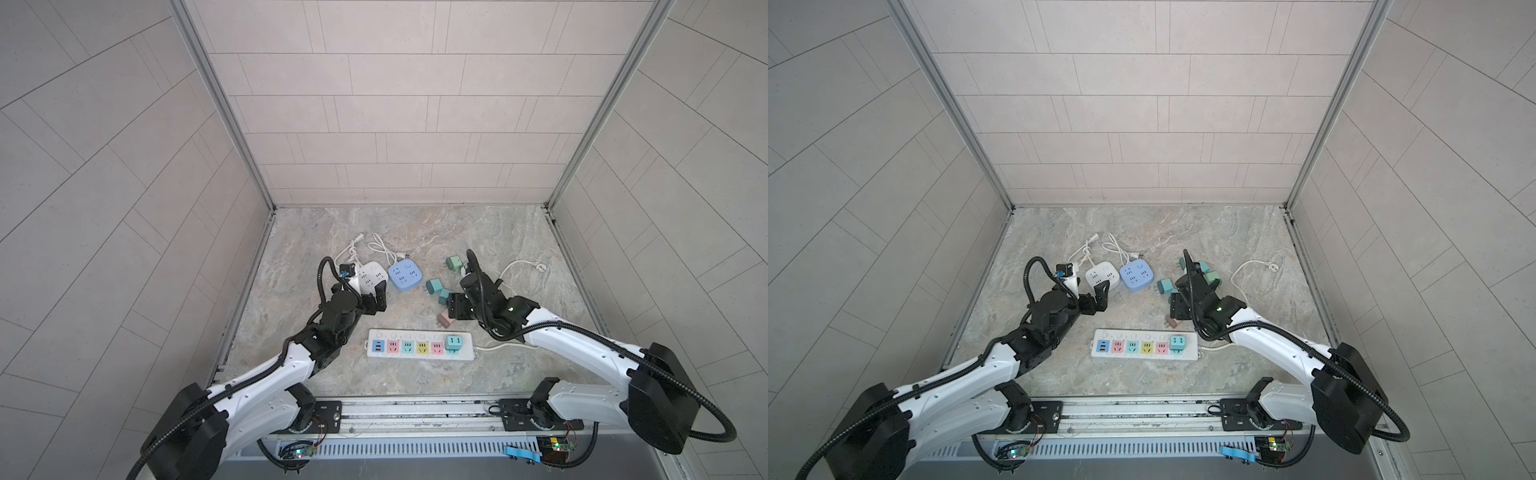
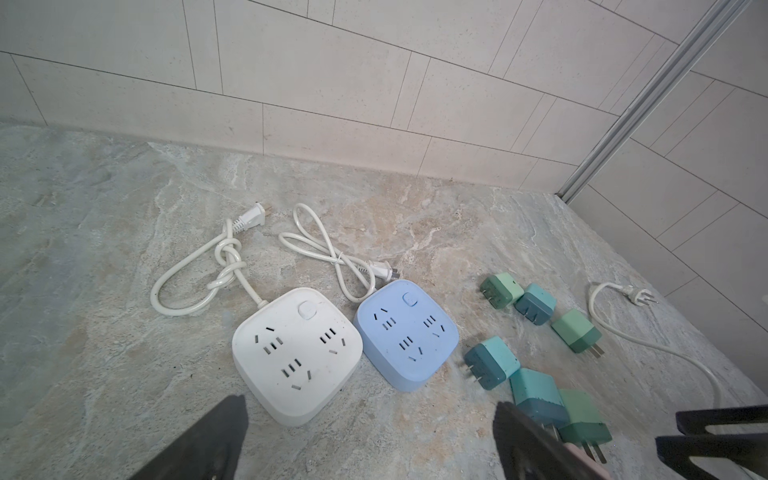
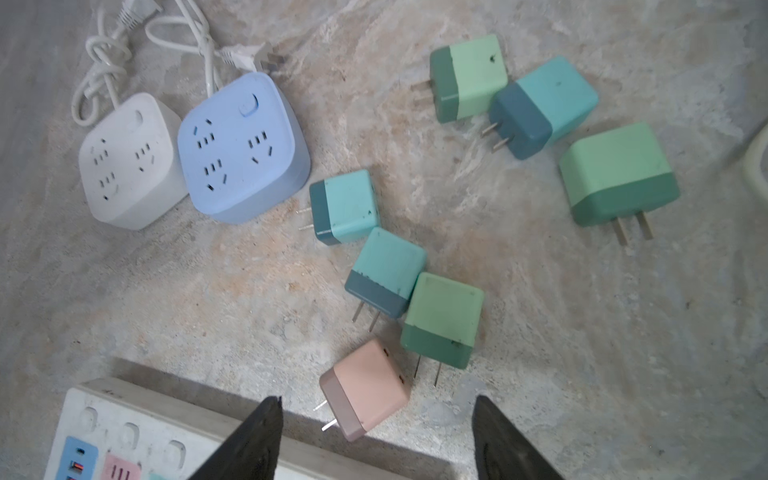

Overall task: Insert the plug
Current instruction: 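Move the right gripper over the pink adapter while the left arm draws back, then lower the right gripper and close it on the pink adapter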

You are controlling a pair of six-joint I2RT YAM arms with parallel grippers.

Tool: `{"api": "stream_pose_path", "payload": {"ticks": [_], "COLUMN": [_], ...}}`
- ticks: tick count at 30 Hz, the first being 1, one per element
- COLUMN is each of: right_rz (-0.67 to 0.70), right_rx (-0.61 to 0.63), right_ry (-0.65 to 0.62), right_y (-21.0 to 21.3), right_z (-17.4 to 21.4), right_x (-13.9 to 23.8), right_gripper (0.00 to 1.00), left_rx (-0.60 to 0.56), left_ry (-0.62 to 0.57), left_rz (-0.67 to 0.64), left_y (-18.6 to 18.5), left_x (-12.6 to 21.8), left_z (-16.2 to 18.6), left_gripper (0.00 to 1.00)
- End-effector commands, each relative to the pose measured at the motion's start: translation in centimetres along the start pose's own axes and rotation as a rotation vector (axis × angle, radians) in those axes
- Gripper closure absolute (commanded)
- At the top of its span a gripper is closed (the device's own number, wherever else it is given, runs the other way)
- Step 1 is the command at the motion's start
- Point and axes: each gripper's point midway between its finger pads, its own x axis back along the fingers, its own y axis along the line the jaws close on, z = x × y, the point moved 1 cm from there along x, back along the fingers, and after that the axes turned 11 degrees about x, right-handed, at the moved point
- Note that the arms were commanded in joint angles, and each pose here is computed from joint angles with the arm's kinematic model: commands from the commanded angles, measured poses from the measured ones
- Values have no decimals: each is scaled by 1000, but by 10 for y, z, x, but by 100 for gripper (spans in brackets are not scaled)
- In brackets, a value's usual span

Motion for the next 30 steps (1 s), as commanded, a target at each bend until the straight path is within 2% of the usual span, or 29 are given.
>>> {"api": "stream_pose_path", "payload": {"ticks": [1,8,16,23,30], "right_rz": [-35,-125,-163,-66,57], "right_rx": [-16,-29,-34,16,149], "right_ry": [107,217,225,253,272], "right_y": [4,24,37,36,45], "right_z": [30,59,53,44,38], "right_x": [-7,-34,-50,-75,-86], "right_gripper": [24,21,21,21,22], "left_rx": [7,5,-4,-16,-23], "left_ry": [-14,-14,-34,-44,-41], "left_rz": [15,5,-6,-11,-15], "left_y": [-8,-7,-5,-4,-4], "left_x": [2,3,10,13,12], "left_z": [-13,-14,-22,-25,-24], "left_gripper": [0,0,0,0,0]}}
